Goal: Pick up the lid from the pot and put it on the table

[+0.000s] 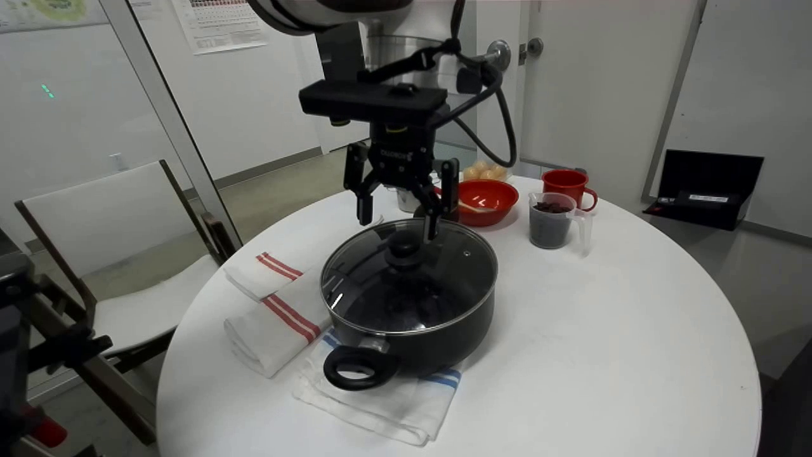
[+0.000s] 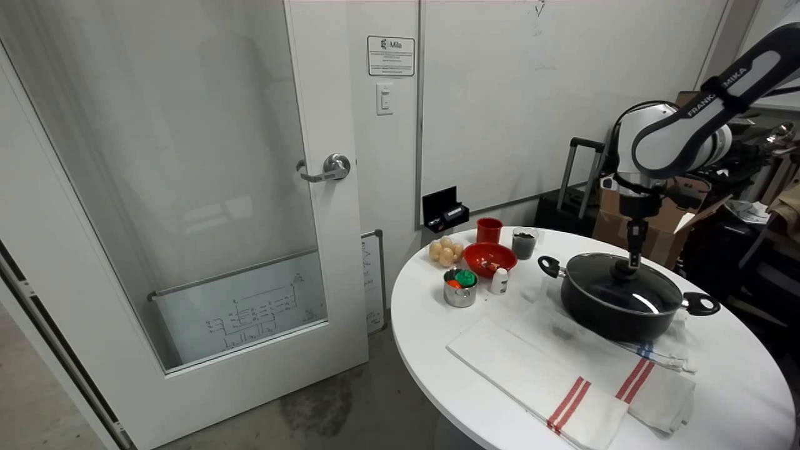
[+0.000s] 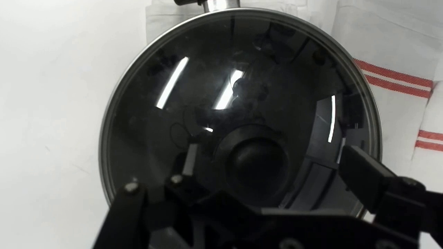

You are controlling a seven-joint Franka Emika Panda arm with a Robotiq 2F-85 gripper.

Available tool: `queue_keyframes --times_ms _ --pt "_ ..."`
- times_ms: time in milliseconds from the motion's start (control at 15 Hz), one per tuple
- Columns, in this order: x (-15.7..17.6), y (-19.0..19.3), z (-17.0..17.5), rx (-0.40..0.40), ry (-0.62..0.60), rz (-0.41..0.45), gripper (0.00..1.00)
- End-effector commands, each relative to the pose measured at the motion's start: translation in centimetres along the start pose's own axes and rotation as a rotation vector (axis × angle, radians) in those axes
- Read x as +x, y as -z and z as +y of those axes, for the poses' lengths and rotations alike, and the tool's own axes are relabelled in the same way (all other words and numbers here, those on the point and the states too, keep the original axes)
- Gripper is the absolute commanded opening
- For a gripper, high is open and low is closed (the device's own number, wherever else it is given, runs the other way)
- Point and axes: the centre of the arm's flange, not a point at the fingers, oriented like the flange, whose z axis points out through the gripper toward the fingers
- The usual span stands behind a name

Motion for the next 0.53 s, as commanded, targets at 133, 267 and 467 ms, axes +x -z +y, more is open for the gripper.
queue_keyframes --times_ms 133,267,467 --pt "1.48 -1.62 0.17 -0.007 0.033 -0.003 1.00" --pt "1.62 -1.92 0.32 -0.009 0.034 -0.007 1.00" --pt "1.75 -2.14 0.50 -0.008 0.036 -0.006 1.00"
